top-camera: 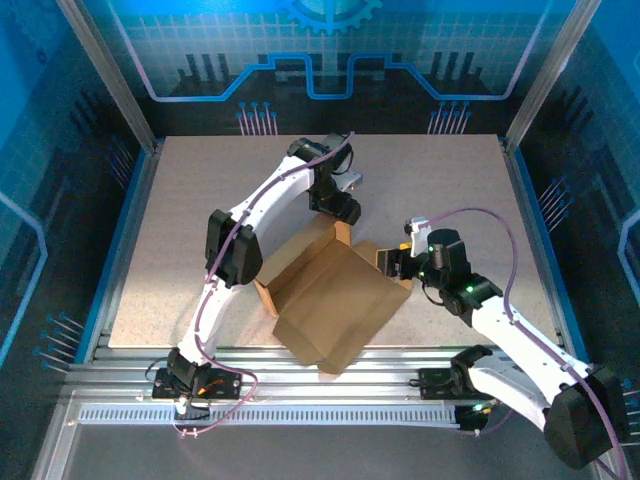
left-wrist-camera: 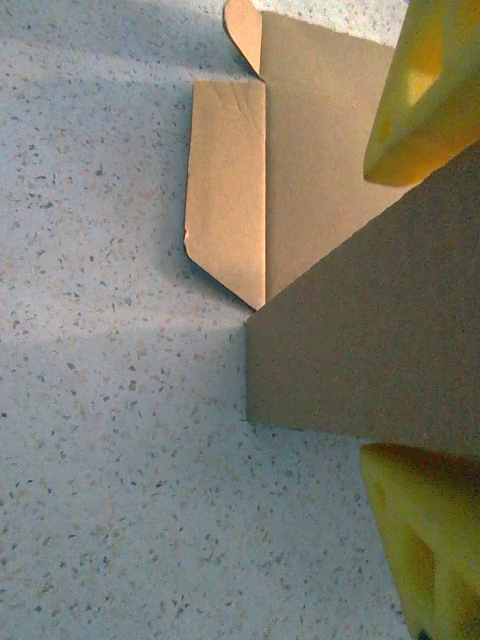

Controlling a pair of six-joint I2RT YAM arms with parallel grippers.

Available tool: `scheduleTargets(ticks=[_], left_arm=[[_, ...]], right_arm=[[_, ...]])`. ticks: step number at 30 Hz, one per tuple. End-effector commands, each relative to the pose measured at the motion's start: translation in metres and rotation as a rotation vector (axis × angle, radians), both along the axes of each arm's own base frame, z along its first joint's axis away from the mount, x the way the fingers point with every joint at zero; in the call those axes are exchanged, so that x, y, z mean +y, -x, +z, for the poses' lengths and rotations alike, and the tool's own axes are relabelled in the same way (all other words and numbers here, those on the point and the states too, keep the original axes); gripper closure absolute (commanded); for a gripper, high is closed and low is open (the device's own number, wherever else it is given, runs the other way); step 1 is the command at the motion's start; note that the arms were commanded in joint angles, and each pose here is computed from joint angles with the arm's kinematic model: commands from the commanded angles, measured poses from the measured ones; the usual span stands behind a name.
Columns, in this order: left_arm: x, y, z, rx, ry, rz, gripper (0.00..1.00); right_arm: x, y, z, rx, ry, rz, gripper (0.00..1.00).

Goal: Fold the paper box

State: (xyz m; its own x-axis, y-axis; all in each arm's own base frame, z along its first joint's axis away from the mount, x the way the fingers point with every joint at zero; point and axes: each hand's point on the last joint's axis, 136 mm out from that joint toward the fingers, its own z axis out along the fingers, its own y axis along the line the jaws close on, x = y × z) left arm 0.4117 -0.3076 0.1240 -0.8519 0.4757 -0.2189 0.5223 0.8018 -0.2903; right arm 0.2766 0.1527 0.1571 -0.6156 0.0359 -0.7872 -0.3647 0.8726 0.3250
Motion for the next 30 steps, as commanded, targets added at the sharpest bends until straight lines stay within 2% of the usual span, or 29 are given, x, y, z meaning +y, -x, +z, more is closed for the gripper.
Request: scheduleTargets(ticks=[1, 10, 17, 23, 26, 27, 28, 30], left_arm=[[0.005, 0.003, -0.008, 0.016, -0.051, -0.002, 0.35], [0.007, 0.001, -0.011, -0.030, -0.106, -0.039, 0.39], [0.006, -0.007, -0.011, -0.082, -0.126, -0.048, 0.51], [0.005, -0.010, -0.005, -0.125, -0.106, -0.043, 0.51], [0.006, -0.011, 0.001, -0.108, -0.070, -0.012, 0.49], [0.009, -0.012, 0.003, -0.099, -0.065, 0.006, 0.49], [0.012, -0.012, 0.005, -0.083, -0.054, 0.026, 0.49], [0.018, -0.013, 0.010, -0.047, -0.008, 0.076, 0.49]], right_arm=[[-0.004, 0.003, -0.002, 0.015, -0.013, -0.006, 0.30], [-0.006, 0.003, -0.004, 0.030, -0.023, -0.010, 0.30], [-0.009, 0.003, -0.005, 0.042, -0.027, -0.019, 0.30], [-0.011, 0.004, -0.005, 0.062, -0.036, -0.027, 0.29], [-0.009, 0.005, -0.001, 0.095, -0.060, -0.024, 0.21], [-0.008, 0.006, 0.001, 0.117, -0.076, -0.025, 0.13], [-0.006, 0.007, 0.004, 0.136, -0.091, -0.021, 0.01], [-0.007, 0.007, 0.007, 0.179, -0.108, -0.041, 0.00]])
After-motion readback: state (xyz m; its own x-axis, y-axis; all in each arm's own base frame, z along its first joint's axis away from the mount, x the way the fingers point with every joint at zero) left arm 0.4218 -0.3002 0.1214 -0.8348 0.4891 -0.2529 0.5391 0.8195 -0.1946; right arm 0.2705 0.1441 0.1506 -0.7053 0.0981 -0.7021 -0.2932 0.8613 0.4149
